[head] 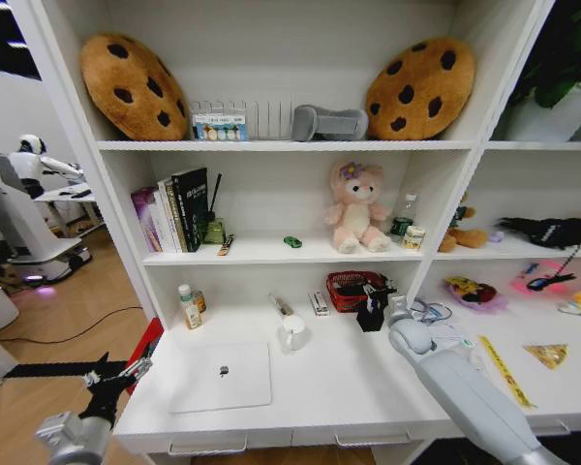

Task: Organize the objects on the table.

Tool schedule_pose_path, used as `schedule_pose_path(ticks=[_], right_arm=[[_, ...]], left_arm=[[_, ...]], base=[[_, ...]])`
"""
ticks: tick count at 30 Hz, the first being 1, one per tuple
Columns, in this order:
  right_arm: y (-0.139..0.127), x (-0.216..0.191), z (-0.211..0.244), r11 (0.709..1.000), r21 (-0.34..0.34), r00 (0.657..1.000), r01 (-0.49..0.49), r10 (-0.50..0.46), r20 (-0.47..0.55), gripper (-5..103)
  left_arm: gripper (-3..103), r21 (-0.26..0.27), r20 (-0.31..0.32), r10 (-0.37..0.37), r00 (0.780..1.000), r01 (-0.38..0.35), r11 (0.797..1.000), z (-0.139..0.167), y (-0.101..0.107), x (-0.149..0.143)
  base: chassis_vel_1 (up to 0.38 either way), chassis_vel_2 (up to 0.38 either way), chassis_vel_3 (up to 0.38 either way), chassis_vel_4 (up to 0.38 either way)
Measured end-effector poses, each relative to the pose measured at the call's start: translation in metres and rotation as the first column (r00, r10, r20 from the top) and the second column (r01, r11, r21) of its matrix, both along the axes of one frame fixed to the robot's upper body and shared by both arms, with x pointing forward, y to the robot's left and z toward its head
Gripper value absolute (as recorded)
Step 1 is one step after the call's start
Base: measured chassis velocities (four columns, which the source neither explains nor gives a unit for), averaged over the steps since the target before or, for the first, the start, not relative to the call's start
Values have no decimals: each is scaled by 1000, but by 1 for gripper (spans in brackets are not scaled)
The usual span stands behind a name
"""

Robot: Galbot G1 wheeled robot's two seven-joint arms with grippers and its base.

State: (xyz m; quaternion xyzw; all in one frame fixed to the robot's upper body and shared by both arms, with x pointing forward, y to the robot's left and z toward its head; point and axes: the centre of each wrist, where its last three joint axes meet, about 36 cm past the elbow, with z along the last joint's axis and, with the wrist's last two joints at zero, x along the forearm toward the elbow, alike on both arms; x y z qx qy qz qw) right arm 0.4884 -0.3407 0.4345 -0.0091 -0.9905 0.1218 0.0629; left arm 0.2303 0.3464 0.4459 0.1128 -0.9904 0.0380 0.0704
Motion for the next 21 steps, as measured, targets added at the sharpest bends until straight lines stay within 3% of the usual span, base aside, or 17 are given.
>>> schedule_pose_path(ticks=[2,4,7,14,16,21], right_arm=[[7,-19,18,999,29,1000,-24,24,5,86],[11,-29,25,998,40,999,-38,37,8,86],[18,-64,41,993,97,998,-59,60,-5,99],[23,-126,39,986,133,995,-96,98,-8,100],[14,-162,43,982,135,990,-133,124,70,100],[-6,-199,47,983,111,987,-144,135,83,100]], left_arm=[[100,-2,5,0,1000,0,1000,2,-2,-2],[100,-3,8,0,1000,0,1000,4,-3,-3],[100,2,21,3,1000,-3,1000,6,-4,-5],[100,5,40,8,999,-9,1000,15,-2,-6],[100,7,52,30,998,-30,1000,19,-4,-5],[100,-2,67,47,997,-47,999,21,-6,-3]], base=[[0,0,0,0],[0,0,0,0],[0,0,0,0],[0,0,0,0],[0,0,0,0],[0,0,0,0]])
